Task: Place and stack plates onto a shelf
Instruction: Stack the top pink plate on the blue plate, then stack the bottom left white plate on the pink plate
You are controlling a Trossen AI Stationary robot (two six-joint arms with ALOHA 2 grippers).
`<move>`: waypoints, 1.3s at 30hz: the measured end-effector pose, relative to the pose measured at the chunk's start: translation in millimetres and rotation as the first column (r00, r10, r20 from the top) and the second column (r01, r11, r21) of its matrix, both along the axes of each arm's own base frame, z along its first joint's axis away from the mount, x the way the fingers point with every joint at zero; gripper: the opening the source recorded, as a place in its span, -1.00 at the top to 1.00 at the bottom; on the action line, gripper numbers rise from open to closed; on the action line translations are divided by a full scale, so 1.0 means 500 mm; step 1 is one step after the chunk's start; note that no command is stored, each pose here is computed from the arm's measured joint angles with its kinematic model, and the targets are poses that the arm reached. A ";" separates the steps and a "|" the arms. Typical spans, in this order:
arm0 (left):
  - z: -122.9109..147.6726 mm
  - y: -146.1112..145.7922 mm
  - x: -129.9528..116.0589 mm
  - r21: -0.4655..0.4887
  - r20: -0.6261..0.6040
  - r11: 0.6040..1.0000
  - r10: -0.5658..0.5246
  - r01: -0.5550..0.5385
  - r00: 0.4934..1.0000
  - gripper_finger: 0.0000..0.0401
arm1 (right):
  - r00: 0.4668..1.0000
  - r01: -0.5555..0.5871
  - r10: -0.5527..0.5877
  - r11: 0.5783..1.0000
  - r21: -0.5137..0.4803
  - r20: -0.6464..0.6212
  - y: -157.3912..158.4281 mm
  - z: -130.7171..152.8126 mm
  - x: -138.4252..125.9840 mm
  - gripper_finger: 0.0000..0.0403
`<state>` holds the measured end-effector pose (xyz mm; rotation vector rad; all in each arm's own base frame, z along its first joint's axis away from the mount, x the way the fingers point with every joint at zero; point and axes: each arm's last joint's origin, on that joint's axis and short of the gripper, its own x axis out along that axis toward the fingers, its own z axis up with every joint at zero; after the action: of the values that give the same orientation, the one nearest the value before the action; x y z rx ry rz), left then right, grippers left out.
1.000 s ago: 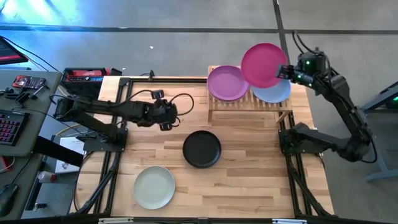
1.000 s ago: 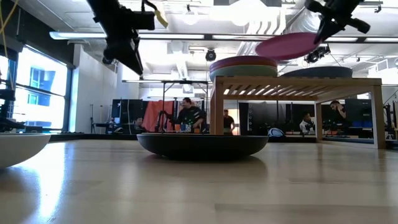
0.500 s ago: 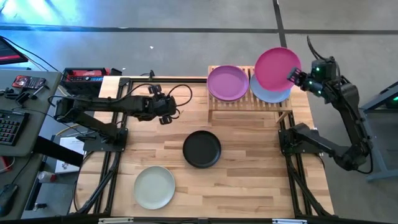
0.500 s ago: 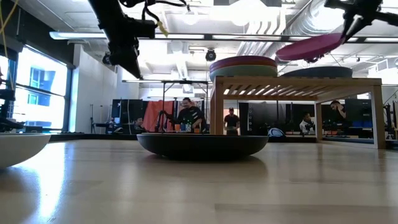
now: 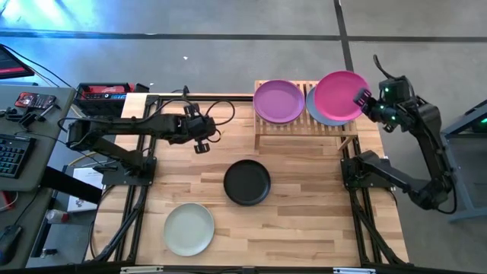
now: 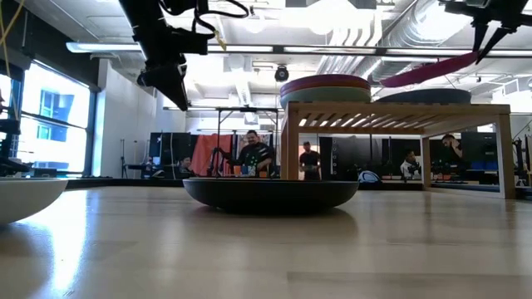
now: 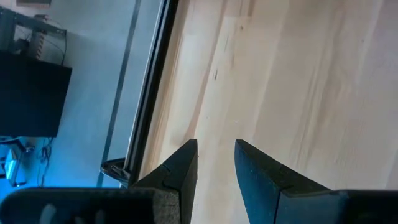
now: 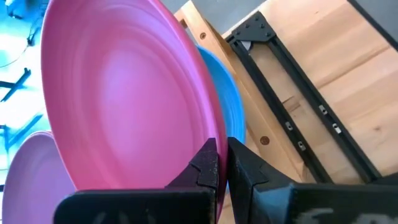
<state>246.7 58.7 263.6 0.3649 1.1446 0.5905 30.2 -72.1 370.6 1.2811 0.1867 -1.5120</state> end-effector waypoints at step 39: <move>0.001 0.004 0.001 0.001 0.009 1.000 0.005 -0.005 1.000 0.52 | 0.980 -0.104 0.131 0.980 0.172 -0.151 -0.092 -0.036 0.061 0.61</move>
<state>247.1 60.5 264.0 0.3599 1.1367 0.5967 60.6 -118.2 352.6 1.2524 0.4930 -1.5225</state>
